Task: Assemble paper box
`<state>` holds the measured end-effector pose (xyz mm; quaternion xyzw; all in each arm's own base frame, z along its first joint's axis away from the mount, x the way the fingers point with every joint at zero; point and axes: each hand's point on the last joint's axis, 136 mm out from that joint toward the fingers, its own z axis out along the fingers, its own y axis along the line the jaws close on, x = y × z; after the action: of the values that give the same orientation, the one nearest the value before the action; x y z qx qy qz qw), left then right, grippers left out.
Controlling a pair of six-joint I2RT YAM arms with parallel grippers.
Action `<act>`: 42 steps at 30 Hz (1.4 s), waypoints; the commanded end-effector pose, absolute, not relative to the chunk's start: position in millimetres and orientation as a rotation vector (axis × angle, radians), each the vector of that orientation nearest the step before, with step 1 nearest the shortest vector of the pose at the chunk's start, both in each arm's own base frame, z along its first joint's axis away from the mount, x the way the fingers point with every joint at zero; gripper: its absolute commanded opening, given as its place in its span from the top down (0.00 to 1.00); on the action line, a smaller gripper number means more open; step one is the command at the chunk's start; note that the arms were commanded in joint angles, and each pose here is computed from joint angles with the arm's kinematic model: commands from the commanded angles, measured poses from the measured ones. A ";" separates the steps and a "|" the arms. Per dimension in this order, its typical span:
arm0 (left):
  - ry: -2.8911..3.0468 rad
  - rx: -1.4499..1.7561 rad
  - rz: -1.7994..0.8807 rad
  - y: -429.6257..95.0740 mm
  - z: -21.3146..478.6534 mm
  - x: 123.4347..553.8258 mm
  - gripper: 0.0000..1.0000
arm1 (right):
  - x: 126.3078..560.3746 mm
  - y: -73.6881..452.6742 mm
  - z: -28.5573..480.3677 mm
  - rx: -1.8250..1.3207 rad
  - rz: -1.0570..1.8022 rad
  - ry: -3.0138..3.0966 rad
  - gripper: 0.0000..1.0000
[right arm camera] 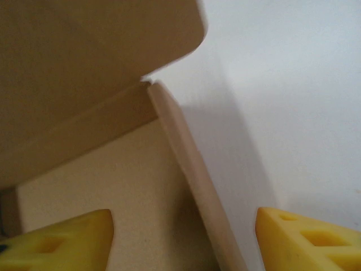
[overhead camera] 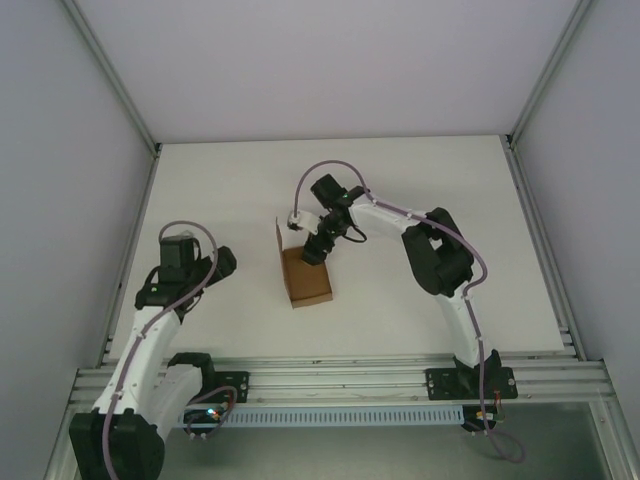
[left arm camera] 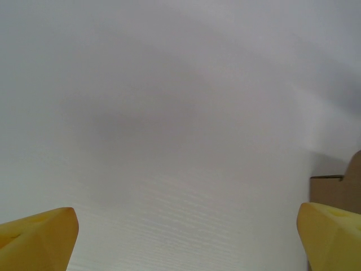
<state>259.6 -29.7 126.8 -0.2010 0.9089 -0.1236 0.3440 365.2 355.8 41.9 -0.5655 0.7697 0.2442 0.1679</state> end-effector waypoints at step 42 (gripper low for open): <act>2.175 0.764 -0.662 -196.8 180.2 285.0 0.05 | 326.6 237.4 172.8 -0.927 0.233 2.191 0.00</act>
<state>290.9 -178.3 167.1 0.1997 0.8805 -0.2400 0.3567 325.7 228.0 160.7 -0.2040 0.9096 0.0794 0.3531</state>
